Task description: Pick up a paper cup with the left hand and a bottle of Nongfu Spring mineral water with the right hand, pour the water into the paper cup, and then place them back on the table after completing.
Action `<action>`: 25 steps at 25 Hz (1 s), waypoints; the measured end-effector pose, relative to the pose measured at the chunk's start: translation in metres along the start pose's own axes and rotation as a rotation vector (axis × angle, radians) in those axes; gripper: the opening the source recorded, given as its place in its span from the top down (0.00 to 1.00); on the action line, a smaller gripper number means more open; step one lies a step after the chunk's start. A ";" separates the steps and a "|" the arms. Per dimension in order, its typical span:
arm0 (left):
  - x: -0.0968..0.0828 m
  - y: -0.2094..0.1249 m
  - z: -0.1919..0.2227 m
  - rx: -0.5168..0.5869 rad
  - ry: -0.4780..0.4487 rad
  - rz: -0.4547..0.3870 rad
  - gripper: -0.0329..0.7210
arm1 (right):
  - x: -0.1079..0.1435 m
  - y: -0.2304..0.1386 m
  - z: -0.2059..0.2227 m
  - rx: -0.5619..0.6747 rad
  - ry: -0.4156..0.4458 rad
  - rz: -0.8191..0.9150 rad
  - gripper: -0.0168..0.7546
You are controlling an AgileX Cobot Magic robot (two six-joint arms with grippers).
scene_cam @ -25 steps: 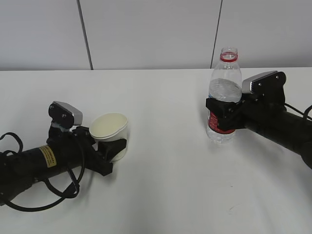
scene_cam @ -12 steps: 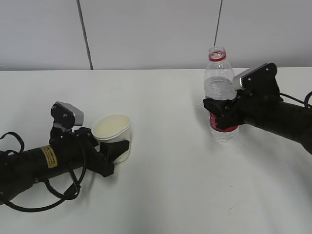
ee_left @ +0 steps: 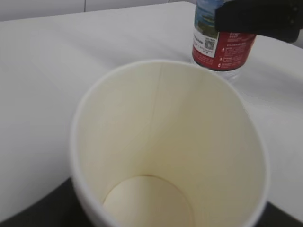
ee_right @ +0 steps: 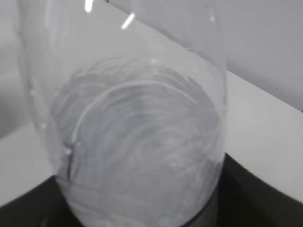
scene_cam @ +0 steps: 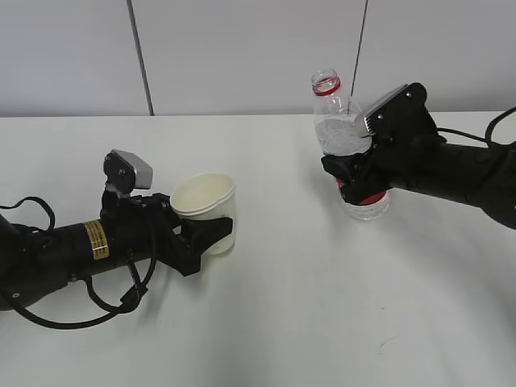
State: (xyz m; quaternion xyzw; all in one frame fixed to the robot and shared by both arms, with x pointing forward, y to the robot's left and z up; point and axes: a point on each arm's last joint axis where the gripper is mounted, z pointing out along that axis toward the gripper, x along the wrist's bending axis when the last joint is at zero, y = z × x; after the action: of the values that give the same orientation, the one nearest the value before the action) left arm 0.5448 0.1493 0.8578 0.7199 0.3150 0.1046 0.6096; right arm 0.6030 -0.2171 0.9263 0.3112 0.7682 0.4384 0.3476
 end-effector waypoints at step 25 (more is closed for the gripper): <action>0.000 0.039 0.048 0.041 -0.125 0.130 0.43 | -0.018 0.042 0.014 0.065 0.028 -0.353 0.40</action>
State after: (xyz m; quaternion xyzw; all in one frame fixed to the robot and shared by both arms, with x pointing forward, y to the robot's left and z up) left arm 0.5830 0.1084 0.8834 0.7564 0.2308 0.0924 0.6050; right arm 0.6322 -0.2066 0.9634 0.1764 0.8294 0.3500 0.3982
